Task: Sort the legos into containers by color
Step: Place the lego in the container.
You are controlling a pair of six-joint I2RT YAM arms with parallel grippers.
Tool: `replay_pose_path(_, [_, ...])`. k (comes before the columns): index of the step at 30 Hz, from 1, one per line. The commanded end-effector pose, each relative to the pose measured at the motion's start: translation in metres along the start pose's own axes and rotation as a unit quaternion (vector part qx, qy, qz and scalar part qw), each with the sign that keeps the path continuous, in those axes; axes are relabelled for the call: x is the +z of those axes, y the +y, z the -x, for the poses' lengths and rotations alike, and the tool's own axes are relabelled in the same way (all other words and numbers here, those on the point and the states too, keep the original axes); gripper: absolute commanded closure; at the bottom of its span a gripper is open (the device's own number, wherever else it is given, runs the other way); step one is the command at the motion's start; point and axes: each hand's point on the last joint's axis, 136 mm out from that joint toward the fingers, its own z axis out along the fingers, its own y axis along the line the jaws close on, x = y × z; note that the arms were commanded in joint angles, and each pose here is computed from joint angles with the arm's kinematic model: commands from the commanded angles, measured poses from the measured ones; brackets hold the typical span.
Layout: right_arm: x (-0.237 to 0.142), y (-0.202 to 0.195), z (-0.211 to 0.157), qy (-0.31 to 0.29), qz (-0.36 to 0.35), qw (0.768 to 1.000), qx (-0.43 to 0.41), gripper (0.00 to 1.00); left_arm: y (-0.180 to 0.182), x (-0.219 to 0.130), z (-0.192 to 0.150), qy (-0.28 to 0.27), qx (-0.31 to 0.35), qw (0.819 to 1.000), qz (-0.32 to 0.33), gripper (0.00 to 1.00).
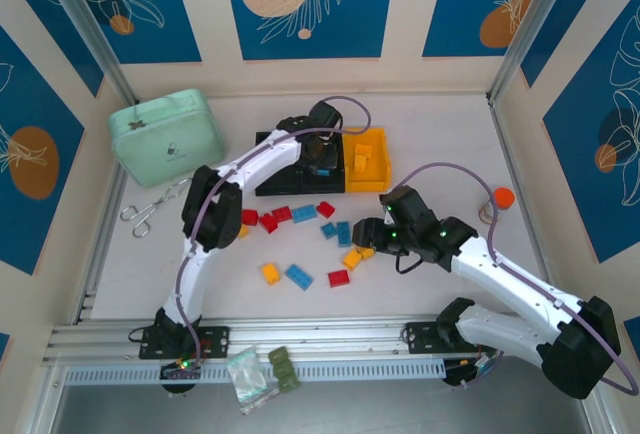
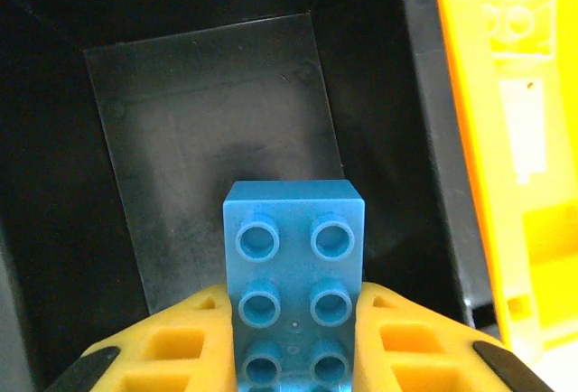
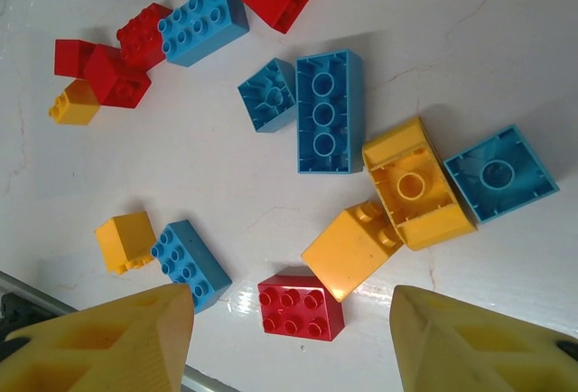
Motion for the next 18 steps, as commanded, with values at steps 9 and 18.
replay_pose_path(9, [-0.004,-0.008,-0.001,-0.006,-0.008,1.000,0.012,0.41,0.007,0.000,0.003,0.007,0.017,0.999,0.027,0.54])
replay_pose_path(18, [-0.005,-0.002,0.005,-0.007,-0.003,1.000,0.003,0.40,-0.004,-0.041,0.007,-0.017,0.016,1.000,-0.008,0.51])
